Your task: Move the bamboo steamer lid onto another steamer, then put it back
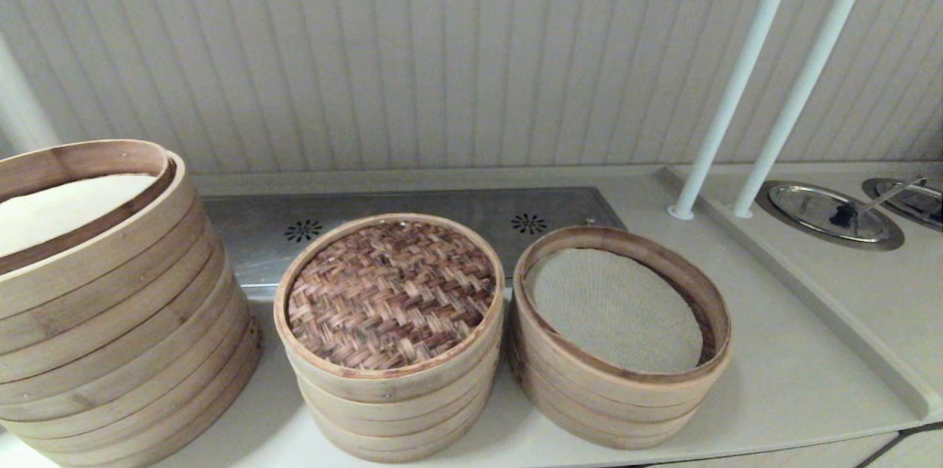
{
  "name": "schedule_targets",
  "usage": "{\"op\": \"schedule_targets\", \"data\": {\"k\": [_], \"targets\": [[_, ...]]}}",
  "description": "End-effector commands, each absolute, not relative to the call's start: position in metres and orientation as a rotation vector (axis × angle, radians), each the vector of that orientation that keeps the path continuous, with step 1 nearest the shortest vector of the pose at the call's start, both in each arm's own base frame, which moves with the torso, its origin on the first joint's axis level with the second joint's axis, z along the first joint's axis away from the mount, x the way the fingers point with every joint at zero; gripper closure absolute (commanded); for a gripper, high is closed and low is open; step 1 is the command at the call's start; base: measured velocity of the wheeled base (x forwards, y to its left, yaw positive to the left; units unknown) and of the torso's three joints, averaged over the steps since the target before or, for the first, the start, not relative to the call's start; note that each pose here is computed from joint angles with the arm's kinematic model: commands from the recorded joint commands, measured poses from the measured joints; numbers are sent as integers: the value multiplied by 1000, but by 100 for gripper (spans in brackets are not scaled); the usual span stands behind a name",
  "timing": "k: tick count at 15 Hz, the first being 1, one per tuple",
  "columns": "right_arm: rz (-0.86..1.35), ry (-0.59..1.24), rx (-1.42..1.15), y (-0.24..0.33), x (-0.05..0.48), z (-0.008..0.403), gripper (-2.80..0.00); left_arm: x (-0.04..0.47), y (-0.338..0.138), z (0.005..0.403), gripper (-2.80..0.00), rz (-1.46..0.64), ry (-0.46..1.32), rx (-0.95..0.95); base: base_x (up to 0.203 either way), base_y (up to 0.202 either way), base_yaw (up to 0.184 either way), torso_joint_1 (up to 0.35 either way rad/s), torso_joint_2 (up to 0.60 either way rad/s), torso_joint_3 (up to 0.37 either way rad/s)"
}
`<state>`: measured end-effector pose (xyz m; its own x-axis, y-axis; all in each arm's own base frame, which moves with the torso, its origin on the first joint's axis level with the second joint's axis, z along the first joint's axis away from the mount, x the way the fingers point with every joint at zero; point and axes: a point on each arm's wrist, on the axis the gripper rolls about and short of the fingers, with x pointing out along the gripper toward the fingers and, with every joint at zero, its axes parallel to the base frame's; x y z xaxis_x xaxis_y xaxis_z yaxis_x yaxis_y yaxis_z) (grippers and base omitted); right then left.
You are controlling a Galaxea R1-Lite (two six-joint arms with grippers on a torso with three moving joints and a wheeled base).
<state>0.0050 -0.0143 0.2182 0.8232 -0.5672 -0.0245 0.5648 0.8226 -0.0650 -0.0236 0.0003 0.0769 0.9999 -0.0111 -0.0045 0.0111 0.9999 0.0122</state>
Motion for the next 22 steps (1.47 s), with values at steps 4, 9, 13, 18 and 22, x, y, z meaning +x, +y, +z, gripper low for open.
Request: {"op": "schedule_targets", "data": {"k": [4, 9, 13, 18, 22], "targets": [[-554, 115, -63, -13, -2, 167, 0, -24, 0, 77, 0, -11, 6, 12, 0, 0, 0, 0, 0, 0], [-289, 22, -18, -6, -21, 138, 0, -24, 0, 77, 0, -11, 6, 12, 0, 0, 0, 0, 0, 0], [36, -17, -31, 1, -33, 108, 0, -24, 0, 77, 0, -11, 6, 12, 0, 0, 0, 0, 0, 0], [38, -5, -114, 1, -23, 76, 0, -24, 0, 77, 0, -11, 6, 12, 0, 0, 0, 0, 0, 0], [37, 11, -53, 1, -22, 74, 0, -24, 0, 77, 0, -11, 6, 12, 0, 0, 0, 0, 0, 0]]}}
